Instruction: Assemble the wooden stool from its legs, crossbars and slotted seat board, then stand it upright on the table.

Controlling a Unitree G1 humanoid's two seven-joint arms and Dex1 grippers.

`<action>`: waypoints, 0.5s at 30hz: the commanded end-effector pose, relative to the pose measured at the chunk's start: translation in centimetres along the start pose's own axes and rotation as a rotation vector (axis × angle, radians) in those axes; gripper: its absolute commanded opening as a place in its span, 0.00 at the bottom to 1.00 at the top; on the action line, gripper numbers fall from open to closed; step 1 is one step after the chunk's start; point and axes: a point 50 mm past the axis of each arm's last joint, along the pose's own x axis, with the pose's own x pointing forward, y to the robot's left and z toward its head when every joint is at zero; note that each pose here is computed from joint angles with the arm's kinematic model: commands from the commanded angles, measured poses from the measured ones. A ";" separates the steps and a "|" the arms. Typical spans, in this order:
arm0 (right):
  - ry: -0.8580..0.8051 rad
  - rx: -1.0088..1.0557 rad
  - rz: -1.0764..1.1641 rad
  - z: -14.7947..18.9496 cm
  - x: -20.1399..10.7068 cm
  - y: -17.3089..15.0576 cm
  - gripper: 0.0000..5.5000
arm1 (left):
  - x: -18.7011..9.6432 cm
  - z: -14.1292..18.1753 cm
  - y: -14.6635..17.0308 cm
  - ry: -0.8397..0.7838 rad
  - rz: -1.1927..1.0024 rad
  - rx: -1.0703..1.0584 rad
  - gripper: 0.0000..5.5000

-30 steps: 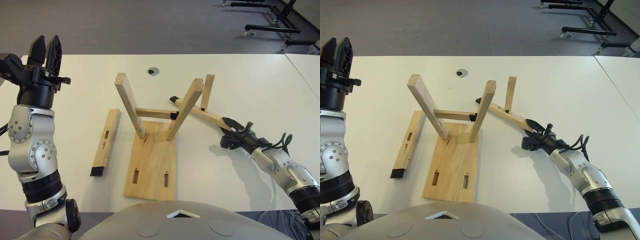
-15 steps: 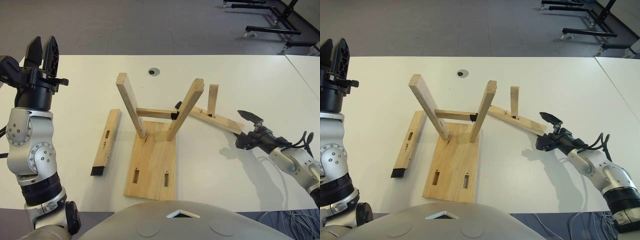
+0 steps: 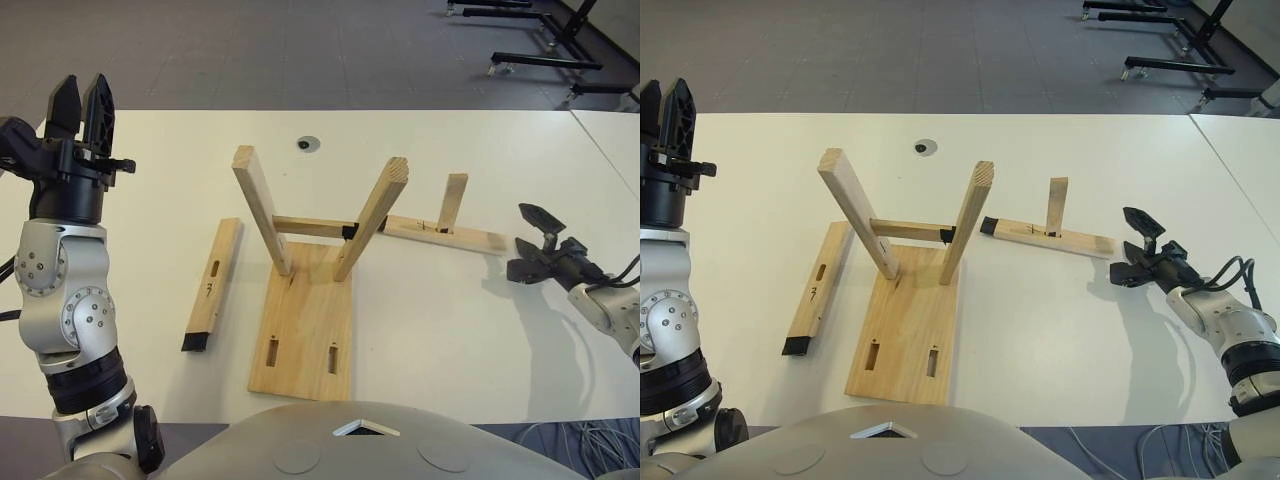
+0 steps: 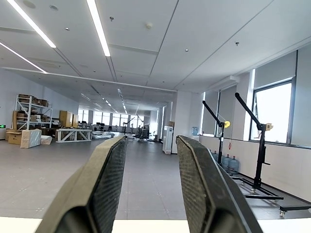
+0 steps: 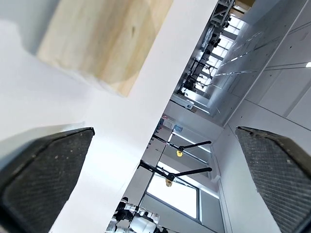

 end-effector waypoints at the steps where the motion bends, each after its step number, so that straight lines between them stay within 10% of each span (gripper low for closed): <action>1: -0.017 0.137 -0.002 1.4 1.1 0.3 0.98 | 0.3 -0.1 0.0 -0.008 -0.003 0.000 0.33; 7: -0.115 0.699 -0.316 5.7 4.5 -6.9 0.98 | 1.1 -0.3 -0.1 -0.007 -0.033 -0.013 0.33; 15: 0.053 0.682 -0.422 3.8 5.5 -10.3 0.98 | 2.1 -0.1 0.1 -0.008 -0.072 -0.013 0.33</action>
